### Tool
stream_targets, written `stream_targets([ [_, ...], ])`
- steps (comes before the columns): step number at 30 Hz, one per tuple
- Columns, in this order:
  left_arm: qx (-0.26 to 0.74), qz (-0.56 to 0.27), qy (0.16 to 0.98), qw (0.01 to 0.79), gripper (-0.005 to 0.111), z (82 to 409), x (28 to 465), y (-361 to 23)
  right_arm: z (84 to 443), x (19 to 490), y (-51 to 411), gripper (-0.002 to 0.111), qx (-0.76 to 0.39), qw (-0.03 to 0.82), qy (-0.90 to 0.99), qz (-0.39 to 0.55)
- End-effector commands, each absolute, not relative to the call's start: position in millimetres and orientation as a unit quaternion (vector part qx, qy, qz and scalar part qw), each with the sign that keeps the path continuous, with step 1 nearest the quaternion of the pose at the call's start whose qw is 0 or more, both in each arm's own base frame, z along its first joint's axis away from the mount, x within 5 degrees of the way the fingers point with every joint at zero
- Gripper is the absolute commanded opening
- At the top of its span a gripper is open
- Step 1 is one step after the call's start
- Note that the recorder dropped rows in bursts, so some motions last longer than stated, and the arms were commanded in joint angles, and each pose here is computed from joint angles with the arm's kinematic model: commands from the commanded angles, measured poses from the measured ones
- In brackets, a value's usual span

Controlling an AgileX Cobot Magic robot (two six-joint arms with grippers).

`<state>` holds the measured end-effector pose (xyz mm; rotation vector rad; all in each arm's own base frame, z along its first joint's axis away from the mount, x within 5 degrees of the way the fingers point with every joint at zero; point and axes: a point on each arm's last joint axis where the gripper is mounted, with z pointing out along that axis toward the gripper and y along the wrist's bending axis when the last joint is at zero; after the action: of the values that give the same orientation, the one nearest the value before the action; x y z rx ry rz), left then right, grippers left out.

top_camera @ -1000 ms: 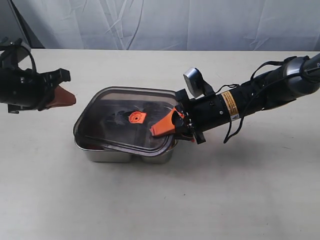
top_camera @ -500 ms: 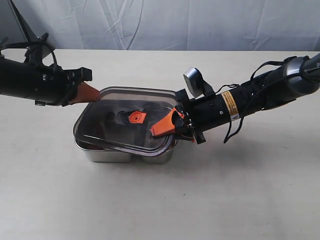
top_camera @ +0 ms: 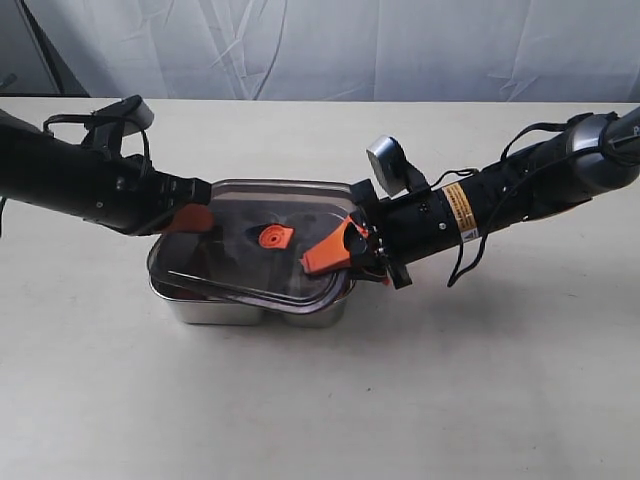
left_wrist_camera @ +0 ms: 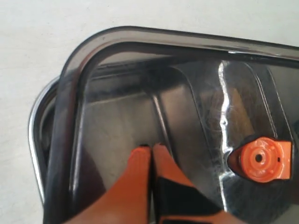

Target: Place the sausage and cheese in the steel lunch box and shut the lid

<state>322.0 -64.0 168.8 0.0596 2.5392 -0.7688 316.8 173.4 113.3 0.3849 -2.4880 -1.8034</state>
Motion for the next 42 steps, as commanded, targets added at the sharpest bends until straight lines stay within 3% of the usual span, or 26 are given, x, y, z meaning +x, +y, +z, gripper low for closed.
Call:
stream_targets([
  [1, 0.026, -0.270, 0.935, 0.227, 0.000, 158.4, 322.3, -65.0, 107.0, 317.3, 170.4, 0.029, 0.117, 0.031, -0.821, -0.558],
  [4, 0.025, -0.269, 0.936, 0.226, 0.000, 157.2, 322.6, -64.9, 107.0, 317.3, 170.4, 0.053, 0.117, 0.031, -0.821, -0.558],
  [7, 0.024, -0.268, 0.936, 0.227, 0.000, 157.1, 322.9, -64.6, 109.0, 321.2, 168.9, 0.063, 0.117, 0.024, -0.821, -0.559],
  [21, 0.024, -0.257, 0.938, 0.232, 0.000, 156.6, 323.9, -63.0, 153.6, 333.6, 149.2, 0.064, 0.128, -0.048, -0.816, -0.562],
  [36, 0.019, -0.279, 0.933, 0.228, 0.000, 158.9, 322.9, -66.1, 149.0, 335.3, 128.1, 0.064, 0.096, -0.054, -0.821, -0.561],
  [42, 0.023, -0.292, 0.919, 0.262, 0.000, 184.4, 323.6, -67.8, 149.0, 335.1, 128.8, 0.064, 0.097, -0.053, -0.821, -0.561],
])
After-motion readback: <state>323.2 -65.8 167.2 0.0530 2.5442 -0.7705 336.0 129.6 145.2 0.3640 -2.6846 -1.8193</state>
